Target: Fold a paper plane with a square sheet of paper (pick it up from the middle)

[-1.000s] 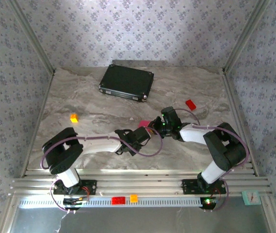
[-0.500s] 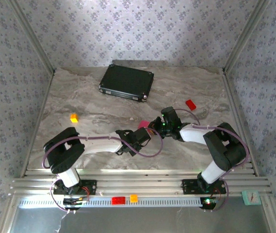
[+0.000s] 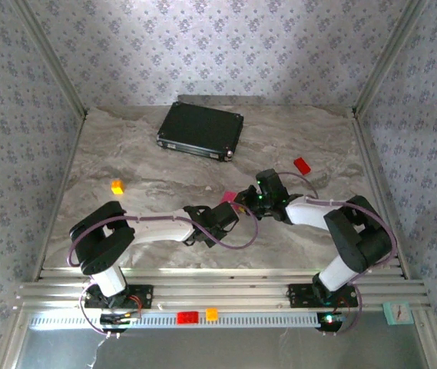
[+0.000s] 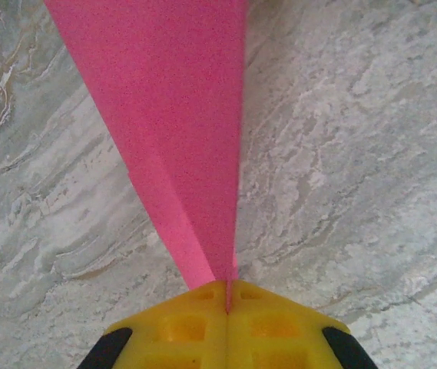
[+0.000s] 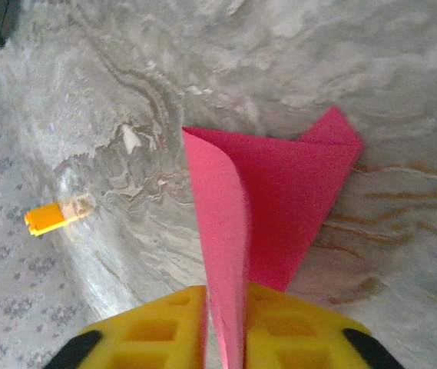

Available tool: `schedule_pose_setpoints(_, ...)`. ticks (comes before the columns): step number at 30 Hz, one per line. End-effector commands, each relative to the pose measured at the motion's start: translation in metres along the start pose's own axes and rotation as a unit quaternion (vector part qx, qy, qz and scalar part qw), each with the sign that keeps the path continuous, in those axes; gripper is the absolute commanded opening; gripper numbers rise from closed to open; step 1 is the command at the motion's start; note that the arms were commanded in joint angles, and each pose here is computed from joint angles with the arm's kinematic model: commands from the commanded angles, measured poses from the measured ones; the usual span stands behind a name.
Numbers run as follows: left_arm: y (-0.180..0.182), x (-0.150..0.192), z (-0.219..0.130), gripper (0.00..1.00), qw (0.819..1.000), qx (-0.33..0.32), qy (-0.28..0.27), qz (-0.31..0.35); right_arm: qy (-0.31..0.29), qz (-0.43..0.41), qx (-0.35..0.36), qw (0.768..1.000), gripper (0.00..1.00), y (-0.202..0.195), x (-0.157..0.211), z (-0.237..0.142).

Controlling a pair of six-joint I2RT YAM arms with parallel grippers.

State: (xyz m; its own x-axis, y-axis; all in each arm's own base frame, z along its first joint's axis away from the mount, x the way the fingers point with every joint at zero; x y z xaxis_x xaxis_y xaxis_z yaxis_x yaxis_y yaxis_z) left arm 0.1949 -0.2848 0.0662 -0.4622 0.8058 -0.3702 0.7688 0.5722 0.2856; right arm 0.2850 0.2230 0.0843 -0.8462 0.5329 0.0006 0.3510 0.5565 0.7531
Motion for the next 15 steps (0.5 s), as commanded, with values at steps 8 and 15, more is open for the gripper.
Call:
schedule_pose_setpoints(8, -0.018, 0.012, 0.01, 0.04, 0.997, 0.068, 0.035, -0.022, -0.065, -0.019, 0.089, 0.994, 0.36, -0.036, -0.021, -0.065)
schedule_pose_setpoints(15, -0.022, 0.02, 0.019, 0.04, 0.989, 0.116, 0.07, -0.05, -0.104, -0.007, 0.097, 0.99, 0.36, -0.057, -0.021, -0.08)
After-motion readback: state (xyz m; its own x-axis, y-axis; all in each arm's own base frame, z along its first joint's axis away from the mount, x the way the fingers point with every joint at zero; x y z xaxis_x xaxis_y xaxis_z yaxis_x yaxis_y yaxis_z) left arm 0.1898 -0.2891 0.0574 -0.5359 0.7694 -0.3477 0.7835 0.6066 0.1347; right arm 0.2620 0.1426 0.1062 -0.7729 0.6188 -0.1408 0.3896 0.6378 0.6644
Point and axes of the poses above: each hand's point on the last joint's axis, 136 mm out from that joint toward the fingers, its own z axis out along the fingers, its own y axis along the line the jaws close on, x = y × z, the point moved 4 cm from there along -z, back along the fingers, and after that the axes turned 1 degree about z, right-handed, at the moved point
